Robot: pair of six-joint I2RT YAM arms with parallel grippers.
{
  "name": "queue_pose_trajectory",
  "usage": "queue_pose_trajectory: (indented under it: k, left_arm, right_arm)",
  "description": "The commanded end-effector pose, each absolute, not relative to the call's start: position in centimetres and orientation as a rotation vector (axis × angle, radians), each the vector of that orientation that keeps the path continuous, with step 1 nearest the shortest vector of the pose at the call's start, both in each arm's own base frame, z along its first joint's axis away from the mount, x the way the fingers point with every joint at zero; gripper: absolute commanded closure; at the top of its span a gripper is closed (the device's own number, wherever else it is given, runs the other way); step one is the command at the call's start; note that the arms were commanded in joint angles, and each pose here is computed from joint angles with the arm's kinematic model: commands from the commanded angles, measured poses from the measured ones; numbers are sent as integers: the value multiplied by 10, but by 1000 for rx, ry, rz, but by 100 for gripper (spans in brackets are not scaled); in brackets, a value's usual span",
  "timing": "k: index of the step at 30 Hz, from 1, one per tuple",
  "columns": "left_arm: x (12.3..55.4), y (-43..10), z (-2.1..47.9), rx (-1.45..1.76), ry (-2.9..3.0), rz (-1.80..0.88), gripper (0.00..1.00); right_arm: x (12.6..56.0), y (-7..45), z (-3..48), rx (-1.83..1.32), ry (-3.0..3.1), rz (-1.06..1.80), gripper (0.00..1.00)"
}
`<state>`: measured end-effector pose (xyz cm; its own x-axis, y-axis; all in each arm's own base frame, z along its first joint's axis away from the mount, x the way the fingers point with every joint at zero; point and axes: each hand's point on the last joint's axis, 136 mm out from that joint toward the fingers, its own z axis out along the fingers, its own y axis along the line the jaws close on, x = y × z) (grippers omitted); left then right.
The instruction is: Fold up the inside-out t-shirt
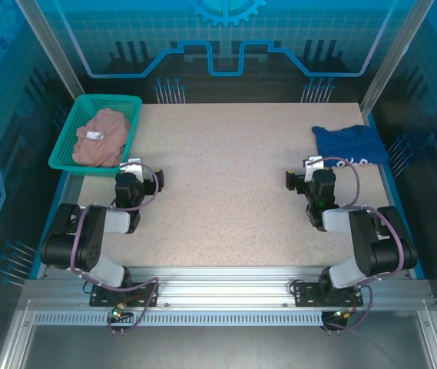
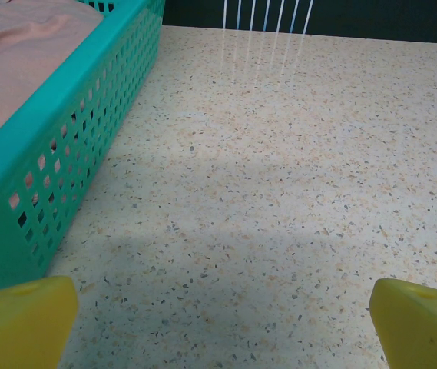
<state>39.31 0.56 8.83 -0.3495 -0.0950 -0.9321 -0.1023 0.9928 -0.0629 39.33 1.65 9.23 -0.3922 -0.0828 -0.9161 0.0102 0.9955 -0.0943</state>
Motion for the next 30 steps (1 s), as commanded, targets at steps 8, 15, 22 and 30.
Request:
queue_pose_trajectory:
  k: [8, 15, 22, 30]
  left_arm:
    - [396, 8, 98, -143, 1891, 11, 1]
    - [357, 49, 152, -434, 1797, 128, 1]
    - [335, 20, 191, -617, 1859, -231, 1]
    - [381, -17, 203, -508, 2165, -357, 1]
  right_arm:
    - [396, 13, 97, -43, 1947, -98, 0]
    - [385, -4, 128, 86, 2005, -184, 0]
    - [352, 2, 184, 313, 1960, 90, 0]
    - [344, 124, 218, -143, 2108, 188, 0]
